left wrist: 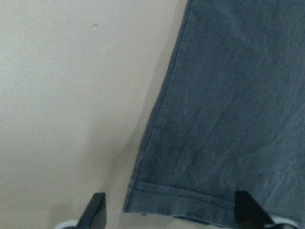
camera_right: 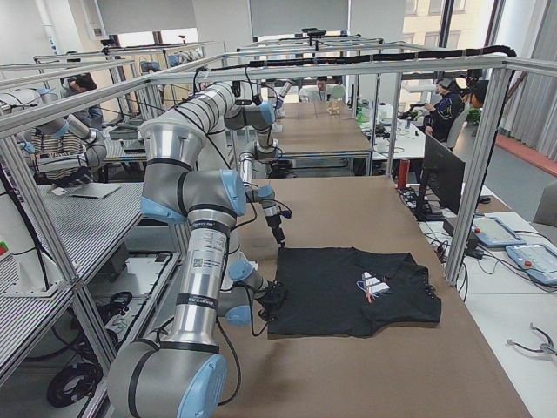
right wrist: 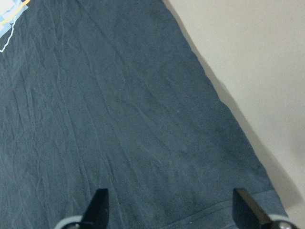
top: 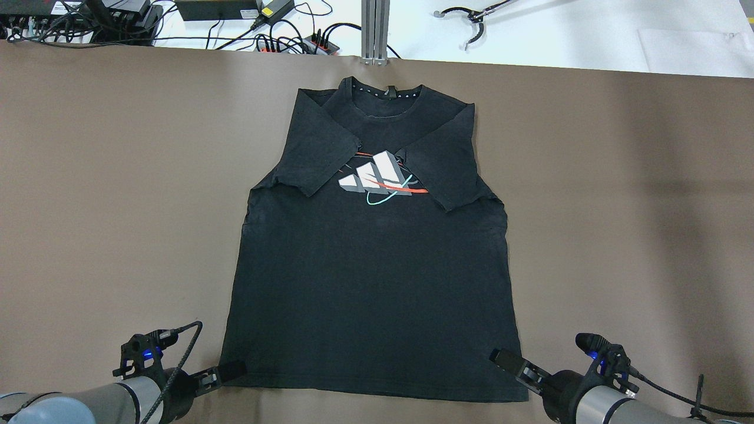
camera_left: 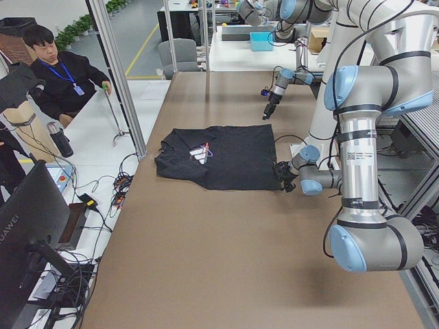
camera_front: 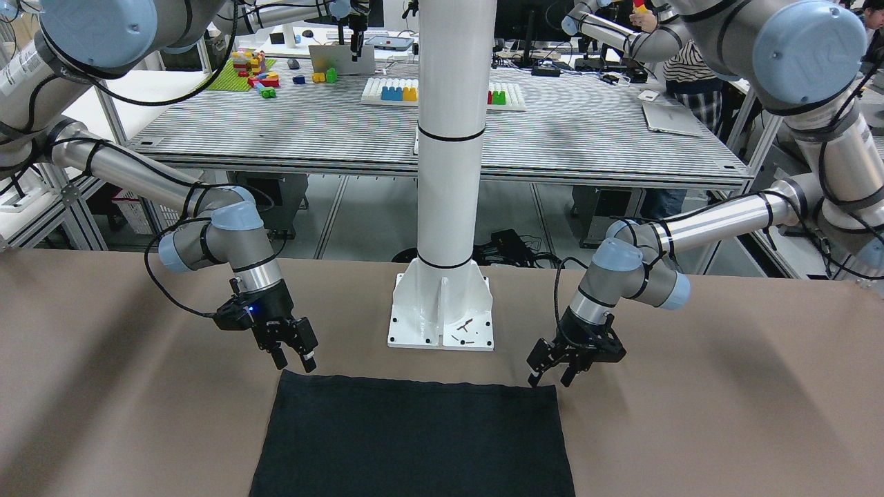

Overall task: Fold clothes
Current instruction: 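Grasp both hem corners nearest the robot with left and right grippers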

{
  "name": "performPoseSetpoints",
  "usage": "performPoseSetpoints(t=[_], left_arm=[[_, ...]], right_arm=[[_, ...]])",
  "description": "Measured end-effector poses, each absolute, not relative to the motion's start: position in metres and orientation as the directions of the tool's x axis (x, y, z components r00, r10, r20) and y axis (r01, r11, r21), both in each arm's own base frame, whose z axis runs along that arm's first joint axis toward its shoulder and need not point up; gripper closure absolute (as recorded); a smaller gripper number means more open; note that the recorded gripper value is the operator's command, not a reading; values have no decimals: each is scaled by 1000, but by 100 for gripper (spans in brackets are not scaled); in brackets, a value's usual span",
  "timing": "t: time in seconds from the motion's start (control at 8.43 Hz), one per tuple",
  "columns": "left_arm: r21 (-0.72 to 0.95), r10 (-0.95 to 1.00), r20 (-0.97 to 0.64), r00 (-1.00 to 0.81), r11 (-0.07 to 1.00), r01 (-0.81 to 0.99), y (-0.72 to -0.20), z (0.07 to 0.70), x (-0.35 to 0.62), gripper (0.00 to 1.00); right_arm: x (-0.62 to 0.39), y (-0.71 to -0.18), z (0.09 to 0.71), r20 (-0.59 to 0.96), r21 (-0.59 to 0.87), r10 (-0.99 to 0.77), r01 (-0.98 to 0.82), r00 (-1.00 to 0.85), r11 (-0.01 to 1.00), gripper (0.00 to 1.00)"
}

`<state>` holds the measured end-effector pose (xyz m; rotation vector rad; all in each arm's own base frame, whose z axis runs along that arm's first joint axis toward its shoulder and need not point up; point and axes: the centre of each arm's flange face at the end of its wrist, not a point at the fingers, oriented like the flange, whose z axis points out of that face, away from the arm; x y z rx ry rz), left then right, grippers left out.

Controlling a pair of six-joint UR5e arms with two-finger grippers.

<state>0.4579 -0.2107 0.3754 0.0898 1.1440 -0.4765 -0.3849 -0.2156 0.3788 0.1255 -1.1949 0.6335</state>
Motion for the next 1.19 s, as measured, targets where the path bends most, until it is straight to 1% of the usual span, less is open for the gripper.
performPoseSetpoints(t=[0.12, 0.24, 0.36, 0.47, 0.59, 0.71, 0.83, 0.95, 1.19], left_arm=[[-167, -319, -886, 336, 897, 409, -211, 381, 463, 8], [-166, -320, -883, 342, 896, 411, -211, 385, 466, 16], [-165, -321, -883, 343, 895, 414, -212, 386, 467, 35], [-163, -321, -882, 344, 894, 418, -213, 387, 468, 48], [-160, -321, -882, 344, 892, 423, -213, 388, 468, 49], [-156, -320, -882, 346, 892, 425, -213, 389, 468, 60], [-154, -319, -882, 348, 892, 425, -213, 390, 469, 86], [-154, -318, -882, 347, 892, 426, -213, 390, 469, 100], [-154, -318, -883, 345, 891, 427, -214, 388, 467, 100]], right_arm=[[-385, -215, 379, 894, -231, 389, -519, 220, 823, 8], [-385, -215, 379, 895, -230, 388, -518, 221, 824, 8], [-386, -215, 379, 895, -229, 387, -518, 220, 824, 8], [-386, -215, 379, 895, -228, 387, -518, 221, 824, 8], [-386, -215, 379, 895, -228, 387, -519, 221, 824, 8], [-386, -215, 379, 895, -227, 386, -518, 222, 825, 8], [-385, -215, 379, 896, -225, 385, -519, 223, 825, 7], [-385, -216, 379, 896, -224, 384, -519, 223, 825, 7], [-385, -216, 380, 896, -224, 384, -519, 224, 825, 7]])
